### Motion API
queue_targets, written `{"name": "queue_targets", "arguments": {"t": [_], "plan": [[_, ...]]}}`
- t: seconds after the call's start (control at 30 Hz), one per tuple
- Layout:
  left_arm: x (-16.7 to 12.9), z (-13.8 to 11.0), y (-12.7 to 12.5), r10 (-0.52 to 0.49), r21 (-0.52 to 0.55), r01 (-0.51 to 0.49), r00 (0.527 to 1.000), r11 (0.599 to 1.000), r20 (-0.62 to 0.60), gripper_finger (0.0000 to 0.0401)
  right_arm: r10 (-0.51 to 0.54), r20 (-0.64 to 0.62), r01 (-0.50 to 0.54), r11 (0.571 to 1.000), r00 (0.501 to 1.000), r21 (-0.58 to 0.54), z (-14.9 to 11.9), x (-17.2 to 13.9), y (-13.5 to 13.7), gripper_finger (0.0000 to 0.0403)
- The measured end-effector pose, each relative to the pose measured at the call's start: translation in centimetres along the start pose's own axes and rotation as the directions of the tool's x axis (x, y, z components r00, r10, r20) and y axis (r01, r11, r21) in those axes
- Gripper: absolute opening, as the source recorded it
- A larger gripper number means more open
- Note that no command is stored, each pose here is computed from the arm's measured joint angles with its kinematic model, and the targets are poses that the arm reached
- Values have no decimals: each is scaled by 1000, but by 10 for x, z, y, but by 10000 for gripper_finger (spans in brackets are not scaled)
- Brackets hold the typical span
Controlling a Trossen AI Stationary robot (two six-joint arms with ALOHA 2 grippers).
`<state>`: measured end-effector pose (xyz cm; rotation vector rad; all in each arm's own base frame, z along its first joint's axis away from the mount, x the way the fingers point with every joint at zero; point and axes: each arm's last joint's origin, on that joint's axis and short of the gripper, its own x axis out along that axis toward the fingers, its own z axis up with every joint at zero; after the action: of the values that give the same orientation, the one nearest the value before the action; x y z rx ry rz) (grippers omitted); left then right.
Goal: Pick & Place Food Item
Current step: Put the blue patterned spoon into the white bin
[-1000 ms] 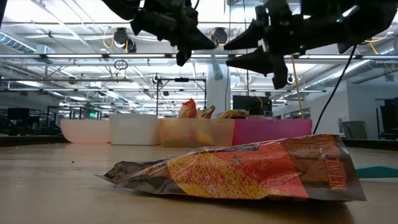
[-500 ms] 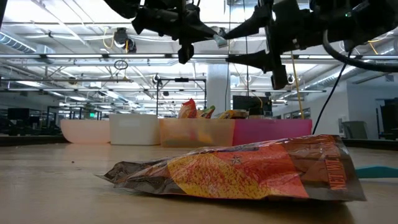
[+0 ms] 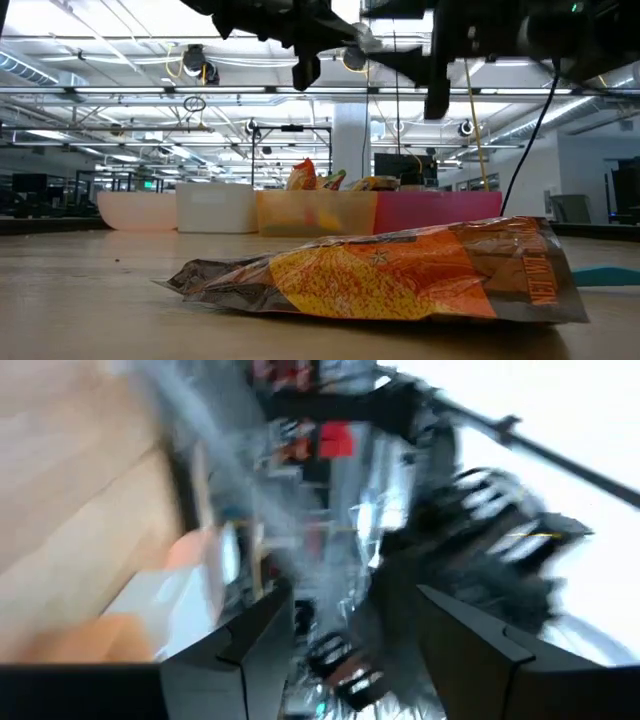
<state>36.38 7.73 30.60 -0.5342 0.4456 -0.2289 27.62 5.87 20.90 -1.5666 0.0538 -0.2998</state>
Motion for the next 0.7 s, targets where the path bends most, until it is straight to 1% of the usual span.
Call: {"name": "queue_targets", "arguments": {"t": [0.07, 0.13, 0.23, 0.27, 0.33, 0.4, 0.43, 0.5, 0.57, 0.7], "plan": [[4, -2, -3, 9, -18, -9, 1000, 1000, -4, 6, -25, 17, 25, 1000, 1000, 9, 6, -2, -5, 196], [6, -4, -7, 27, -12, -27, 1000, 1000, 2, 11, -40, 19, 40, 999, 999, 19, 11, -5, -5, 196], [11, -5, -15, 17, -17, -17, 1000, 1000, 10, 10, -66, 13, 65, 997, 998, 47, 16, -9, -10, 196], [12, -6, -19, 16, -16, -16, 1000, 1000, 14, 7, -59, 24, 58, 998, 998, 35, 18, -10, -9, 196], [15, -7, -24, 11, -23, -10, 1000, 1000, 23, 6, -33, 48, 34, 999, 998, -33, 23, -12, -6, 196], [18, -10, -27, 24, -31, -23, 1000, 999, 21, 10, 14, 71, -7, 995, 997, -97, 27, -14, -1, 196], [19, -10, -29, 29, -30, -29, 999, 999, 24, 11, 38, 77, -30, 994, 996, -106, 28, -14, 2, 196], [21, -11, -32, 30, -38, -29, 999, 999, 25, 12, 59, 74, -54, 996, 995, -64, 29, -15, 5, 193], [22, -13, -35, 37, -42, -36, 999, 998, 26, 7, 47, 79, -47, 999, 996, 5, 31, -16, 3, 183], [26, -16, -42, 60, -52, -58, 998, 997, 34, 11, 55, 103, -64, 995, 993, 83, 36, -19, 4, 135]]}}
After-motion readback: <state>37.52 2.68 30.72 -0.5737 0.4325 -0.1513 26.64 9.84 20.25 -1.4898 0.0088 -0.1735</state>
